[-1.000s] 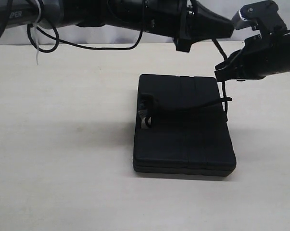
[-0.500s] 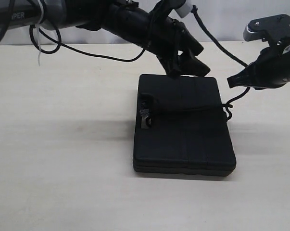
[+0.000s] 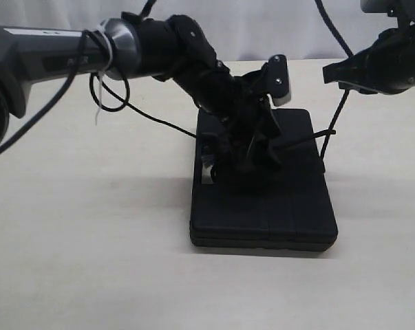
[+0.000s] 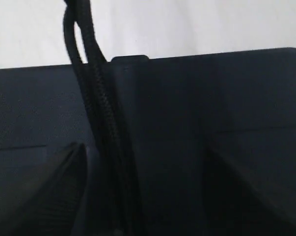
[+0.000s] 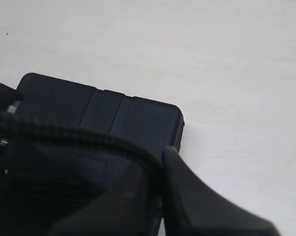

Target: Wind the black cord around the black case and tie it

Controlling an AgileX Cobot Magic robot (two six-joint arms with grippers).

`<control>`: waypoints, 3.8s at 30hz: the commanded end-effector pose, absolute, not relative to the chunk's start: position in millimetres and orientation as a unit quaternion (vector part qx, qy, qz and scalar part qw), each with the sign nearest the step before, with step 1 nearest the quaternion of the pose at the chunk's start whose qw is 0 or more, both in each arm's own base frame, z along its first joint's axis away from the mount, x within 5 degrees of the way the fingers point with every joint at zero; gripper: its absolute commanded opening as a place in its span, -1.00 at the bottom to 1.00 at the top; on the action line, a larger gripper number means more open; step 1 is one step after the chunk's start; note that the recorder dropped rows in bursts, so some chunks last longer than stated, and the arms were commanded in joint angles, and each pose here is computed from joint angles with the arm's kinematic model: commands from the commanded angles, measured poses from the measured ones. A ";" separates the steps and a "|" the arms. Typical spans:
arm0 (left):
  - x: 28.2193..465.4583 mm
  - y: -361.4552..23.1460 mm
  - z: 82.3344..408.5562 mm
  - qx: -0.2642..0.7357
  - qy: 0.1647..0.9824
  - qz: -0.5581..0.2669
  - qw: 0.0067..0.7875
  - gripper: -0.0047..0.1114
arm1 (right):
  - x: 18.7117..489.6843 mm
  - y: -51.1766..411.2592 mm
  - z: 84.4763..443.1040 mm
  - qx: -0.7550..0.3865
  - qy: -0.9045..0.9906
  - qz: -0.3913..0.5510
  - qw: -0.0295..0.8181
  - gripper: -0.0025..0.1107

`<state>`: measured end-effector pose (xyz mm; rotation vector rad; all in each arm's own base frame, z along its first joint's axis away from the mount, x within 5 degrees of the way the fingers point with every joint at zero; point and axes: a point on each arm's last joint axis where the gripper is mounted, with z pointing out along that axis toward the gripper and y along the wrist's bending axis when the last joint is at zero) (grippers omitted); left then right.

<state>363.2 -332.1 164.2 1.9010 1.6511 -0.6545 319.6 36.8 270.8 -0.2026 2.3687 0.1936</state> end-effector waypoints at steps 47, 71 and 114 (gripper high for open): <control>362.3 -313.5 124.8 0.777 0.615 -0.057 0.121 -0.35 | 325.4 -69.4 206.5 0.101 0.948 0.024 0.300 -0.88; 365.8 -287.8 110.0 0.700 0.701 -0.074 0.113 -0.92 | 328.8 -83.5 207.4 0.071 0.955 -0.058 0.283 -0.86; 369.6 -281.4 108.5 0.681 0.711 -0.131 0.114 -0.92 | 342.3 6.3 189.0 -0.404 0.871 -0.133 0.245 -0.88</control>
